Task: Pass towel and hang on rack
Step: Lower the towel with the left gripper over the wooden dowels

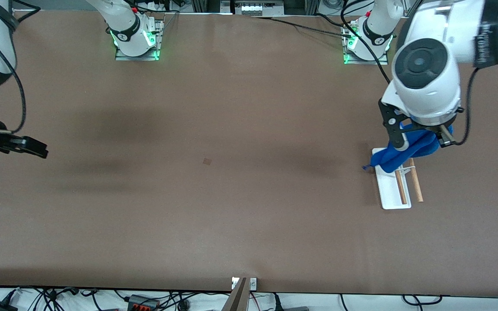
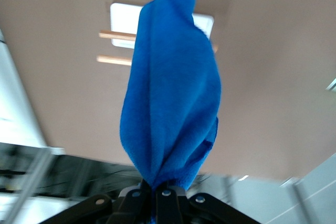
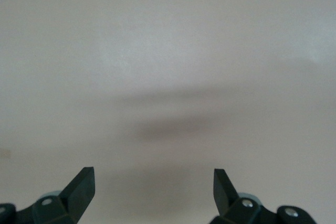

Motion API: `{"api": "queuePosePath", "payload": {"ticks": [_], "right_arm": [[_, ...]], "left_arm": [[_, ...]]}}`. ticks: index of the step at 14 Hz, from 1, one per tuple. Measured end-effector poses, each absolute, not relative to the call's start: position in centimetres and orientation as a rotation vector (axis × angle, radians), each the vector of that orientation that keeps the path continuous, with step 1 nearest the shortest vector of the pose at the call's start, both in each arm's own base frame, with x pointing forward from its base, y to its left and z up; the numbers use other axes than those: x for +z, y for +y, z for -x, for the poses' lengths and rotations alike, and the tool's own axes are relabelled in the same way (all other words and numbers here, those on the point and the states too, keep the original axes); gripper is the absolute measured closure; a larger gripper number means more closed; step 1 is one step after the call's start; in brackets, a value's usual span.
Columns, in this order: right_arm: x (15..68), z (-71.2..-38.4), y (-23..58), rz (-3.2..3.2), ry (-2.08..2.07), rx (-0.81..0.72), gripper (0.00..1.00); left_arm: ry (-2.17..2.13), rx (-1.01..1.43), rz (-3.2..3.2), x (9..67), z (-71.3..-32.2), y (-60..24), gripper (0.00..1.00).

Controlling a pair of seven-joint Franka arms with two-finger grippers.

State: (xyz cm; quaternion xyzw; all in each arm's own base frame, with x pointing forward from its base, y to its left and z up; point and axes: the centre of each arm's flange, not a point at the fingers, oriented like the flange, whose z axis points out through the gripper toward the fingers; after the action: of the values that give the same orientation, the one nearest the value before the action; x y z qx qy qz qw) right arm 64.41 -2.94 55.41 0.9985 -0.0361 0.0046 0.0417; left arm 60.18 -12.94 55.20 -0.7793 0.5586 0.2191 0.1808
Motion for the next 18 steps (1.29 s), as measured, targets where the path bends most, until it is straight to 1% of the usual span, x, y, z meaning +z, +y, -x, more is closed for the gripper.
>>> {"api": "queuePosePath", "payload": {"ticks": [3,5,8,11,14,18], "right_arm": [[55.9,-63.7,-4.3,-3.071,-0.099,-0.020,0.00],[56.9,-62.9,-4.2,-3.080,-0.098,-0.031,0.00],[58.2,-61.3,-4.1,-3.086,-0.095,-0.009,0.00],[56.7,-59.5,-4.2,-3.090,-0.090,0.038,0.00],[55.0,-57.8,-4.1,-3.095,-0.086,0.032,0.00],[55.2,-57.3,-3.9,-3.096,-0.080,0.031,0.00]], "left_arm": [[1.342,0.620,2.543,53.3,-60.1,-10.4,0.96],[1.243,0.625,2.717,50.4,-60.6,-8.6,0.96],[1.184,0.573,2.865,45.5,-61.7,-5.3,0.96],[1.174,0.456,2.924,41.4,-61.5,-4.0,0.96],[1.243,0.375,2.893,40.5,-60.7,-2.2,0.96],[1.377,0.275,2.820,40.9,-60.9,2.7,0.96]]}}
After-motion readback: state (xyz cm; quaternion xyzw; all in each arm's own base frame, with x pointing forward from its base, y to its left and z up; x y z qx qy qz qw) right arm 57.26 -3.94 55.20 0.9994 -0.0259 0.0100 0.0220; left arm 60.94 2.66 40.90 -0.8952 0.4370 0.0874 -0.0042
